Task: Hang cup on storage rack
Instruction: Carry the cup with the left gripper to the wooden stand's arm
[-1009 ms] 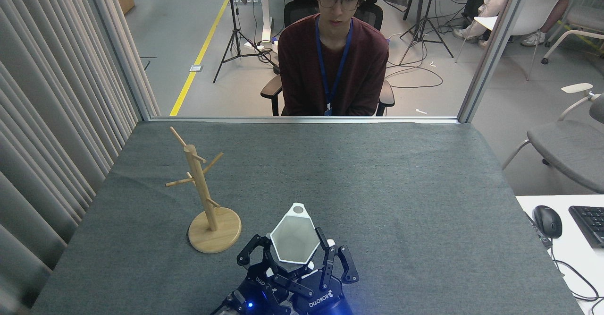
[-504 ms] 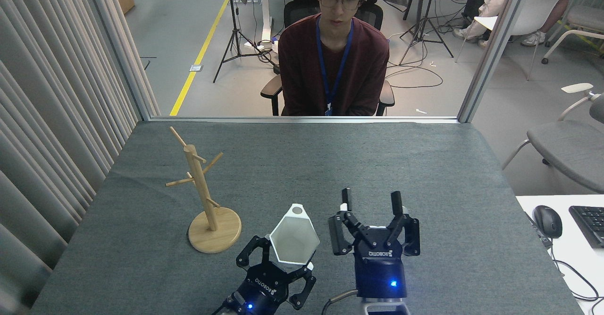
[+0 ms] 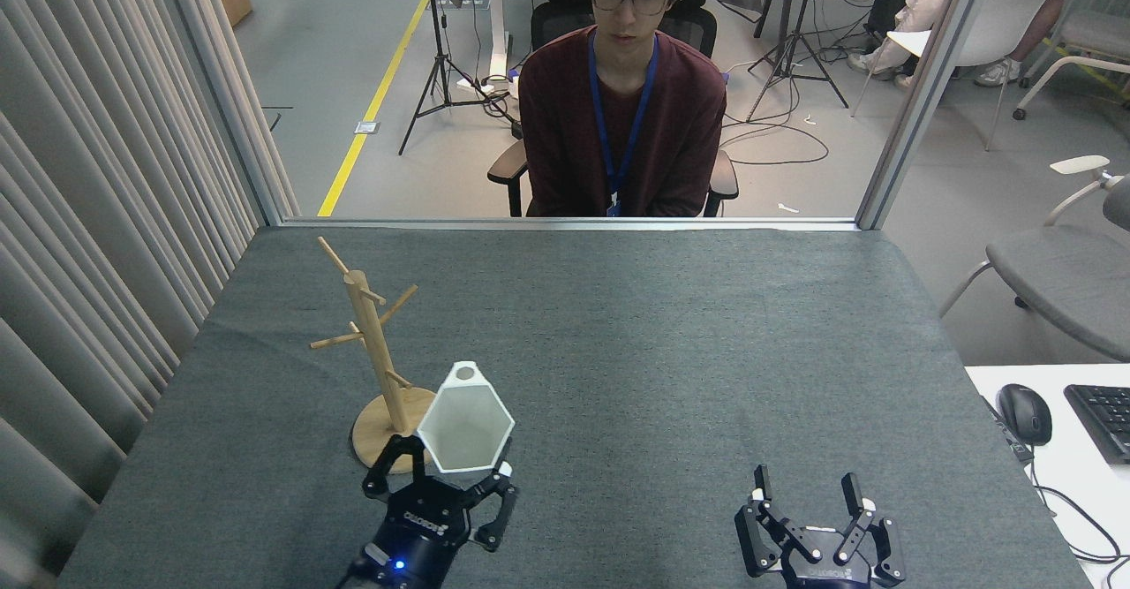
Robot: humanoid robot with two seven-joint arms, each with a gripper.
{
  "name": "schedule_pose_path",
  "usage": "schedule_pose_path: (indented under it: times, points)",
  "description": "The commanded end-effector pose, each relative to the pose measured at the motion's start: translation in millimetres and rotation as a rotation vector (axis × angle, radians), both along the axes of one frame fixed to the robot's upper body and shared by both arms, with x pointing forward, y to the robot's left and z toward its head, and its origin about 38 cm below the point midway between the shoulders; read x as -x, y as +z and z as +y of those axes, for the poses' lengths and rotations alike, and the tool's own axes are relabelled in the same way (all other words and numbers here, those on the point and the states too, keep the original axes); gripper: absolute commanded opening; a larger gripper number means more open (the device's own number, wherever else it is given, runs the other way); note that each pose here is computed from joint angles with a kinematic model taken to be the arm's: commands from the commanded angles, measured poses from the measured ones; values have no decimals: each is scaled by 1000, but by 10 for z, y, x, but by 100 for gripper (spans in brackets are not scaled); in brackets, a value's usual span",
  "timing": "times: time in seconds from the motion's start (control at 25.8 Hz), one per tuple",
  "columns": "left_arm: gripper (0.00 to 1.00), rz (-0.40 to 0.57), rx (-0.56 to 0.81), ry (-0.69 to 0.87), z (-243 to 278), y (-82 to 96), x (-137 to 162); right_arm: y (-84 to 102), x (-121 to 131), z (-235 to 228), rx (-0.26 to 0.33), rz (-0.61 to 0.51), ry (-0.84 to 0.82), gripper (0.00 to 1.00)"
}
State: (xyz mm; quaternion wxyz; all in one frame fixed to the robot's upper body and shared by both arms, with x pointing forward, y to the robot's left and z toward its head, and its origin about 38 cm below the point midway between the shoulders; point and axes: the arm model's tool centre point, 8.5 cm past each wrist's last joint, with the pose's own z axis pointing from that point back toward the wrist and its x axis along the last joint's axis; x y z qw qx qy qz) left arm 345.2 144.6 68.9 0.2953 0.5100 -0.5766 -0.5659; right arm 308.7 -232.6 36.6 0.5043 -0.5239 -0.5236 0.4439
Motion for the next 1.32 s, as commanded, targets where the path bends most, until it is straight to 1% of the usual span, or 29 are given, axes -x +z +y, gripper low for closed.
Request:
schedule_pose_path:
  times: [0.0,0.23,0.27,0.31,0.43,0.5,0.62,0.7,0.81,1.01,1.28]
  points:
    - [53,-3,5,131,479,20,18,-5,27,-179,29,2,-8,99]
    - [53,-21,-35,314,1070,53,2,-4,28,-208,30,0,0,99]
    - [53,-25,-54,354,1127,44,-23,-3,28,-212,31,0,0,99]
    - [53,-18,-77,387,1164,-6,-38,-3,27,-207,31,0,2,99]
    - [52,-21,-176,482,1246,-77,-220,-4,27,-203,30,0,2,99]
    - [51,-5,-214,546,1331,-124,-290,-4,27,-203,30,0,2,99]
    - [51,-1,-208,608,1476,-63,-420,-3,27,-207,31,0,2,99]
    - [50,-3,-206,616,1508,-42,-475,-8,28,-212,33,1,2,99]
    - [51,4,-208,617,1519,-54,-535,-9,24,-206,31,1,3,99]
    - [51,-8,-270,605,1467,-72,-528,-14,15,-206,31,1,3,99]
    - [51,-25,-299,579,1359,-64,-545,-21,2,-207,31,3,3,99]
